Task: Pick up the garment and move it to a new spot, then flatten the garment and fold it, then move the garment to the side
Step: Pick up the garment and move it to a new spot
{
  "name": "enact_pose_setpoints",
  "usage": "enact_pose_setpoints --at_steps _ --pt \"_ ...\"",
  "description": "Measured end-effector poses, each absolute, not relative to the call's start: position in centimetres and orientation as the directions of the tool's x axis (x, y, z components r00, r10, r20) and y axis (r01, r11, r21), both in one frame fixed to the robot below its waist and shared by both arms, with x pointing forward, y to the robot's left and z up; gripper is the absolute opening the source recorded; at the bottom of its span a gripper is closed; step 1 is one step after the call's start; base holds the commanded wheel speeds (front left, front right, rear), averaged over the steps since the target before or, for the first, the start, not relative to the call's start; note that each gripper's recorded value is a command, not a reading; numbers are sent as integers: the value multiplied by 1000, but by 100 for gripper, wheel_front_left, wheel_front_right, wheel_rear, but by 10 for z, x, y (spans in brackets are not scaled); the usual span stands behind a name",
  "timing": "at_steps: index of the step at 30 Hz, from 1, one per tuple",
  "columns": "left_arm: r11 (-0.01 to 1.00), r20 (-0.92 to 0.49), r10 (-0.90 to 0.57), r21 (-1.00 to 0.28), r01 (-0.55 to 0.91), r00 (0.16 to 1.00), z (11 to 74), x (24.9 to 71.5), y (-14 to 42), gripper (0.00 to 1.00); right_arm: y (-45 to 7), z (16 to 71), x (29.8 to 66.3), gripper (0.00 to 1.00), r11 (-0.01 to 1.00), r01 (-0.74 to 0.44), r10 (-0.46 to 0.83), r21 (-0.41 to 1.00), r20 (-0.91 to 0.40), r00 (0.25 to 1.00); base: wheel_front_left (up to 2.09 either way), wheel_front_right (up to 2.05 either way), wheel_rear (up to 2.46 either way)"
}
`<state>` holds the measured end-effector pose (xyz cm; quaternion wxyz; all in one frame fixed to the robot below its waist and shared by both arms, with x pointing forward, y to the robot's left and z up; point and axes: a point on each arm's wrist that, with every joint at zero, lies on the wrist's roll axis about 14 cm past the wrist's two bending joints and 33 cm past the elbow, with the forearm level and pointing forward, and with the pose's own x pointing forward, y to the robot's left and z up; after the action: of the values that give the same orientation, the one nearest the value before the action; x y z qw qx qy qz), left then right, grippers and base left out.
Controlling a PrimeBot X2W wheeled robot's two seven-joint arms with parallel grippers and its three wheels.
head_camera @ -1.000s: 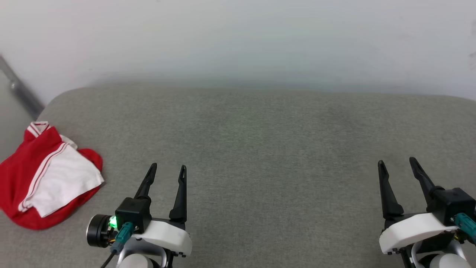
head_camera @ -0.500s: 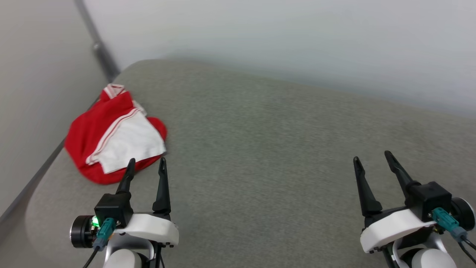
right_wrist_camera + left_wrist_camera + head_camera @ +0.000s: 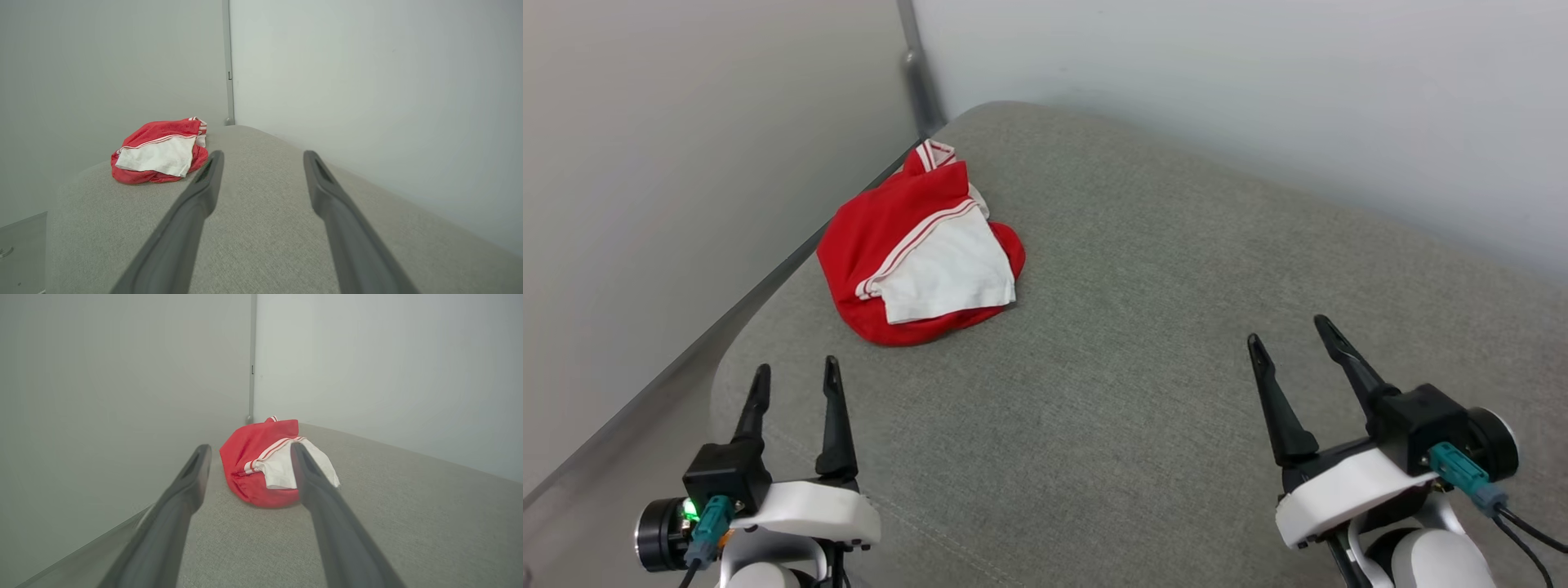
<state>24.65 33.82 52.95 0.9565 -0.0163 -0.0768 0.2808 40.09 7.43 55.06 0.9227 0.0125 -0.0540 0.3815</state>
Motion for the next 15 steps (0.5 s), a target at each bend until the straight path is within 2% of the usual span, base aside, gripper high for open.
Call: enact_pose_setpoints --at_steps 8,15 --pt "824 146 566 -61 -564 811 534 243 346 100 87 546 403 100 685 -729 726 -9 100 681 0 0 0" --pt "836 148 547 -48 -546 824 535 251 346 100 80 545 410 100 704 -710 707 -10 98 700 0 0 0"
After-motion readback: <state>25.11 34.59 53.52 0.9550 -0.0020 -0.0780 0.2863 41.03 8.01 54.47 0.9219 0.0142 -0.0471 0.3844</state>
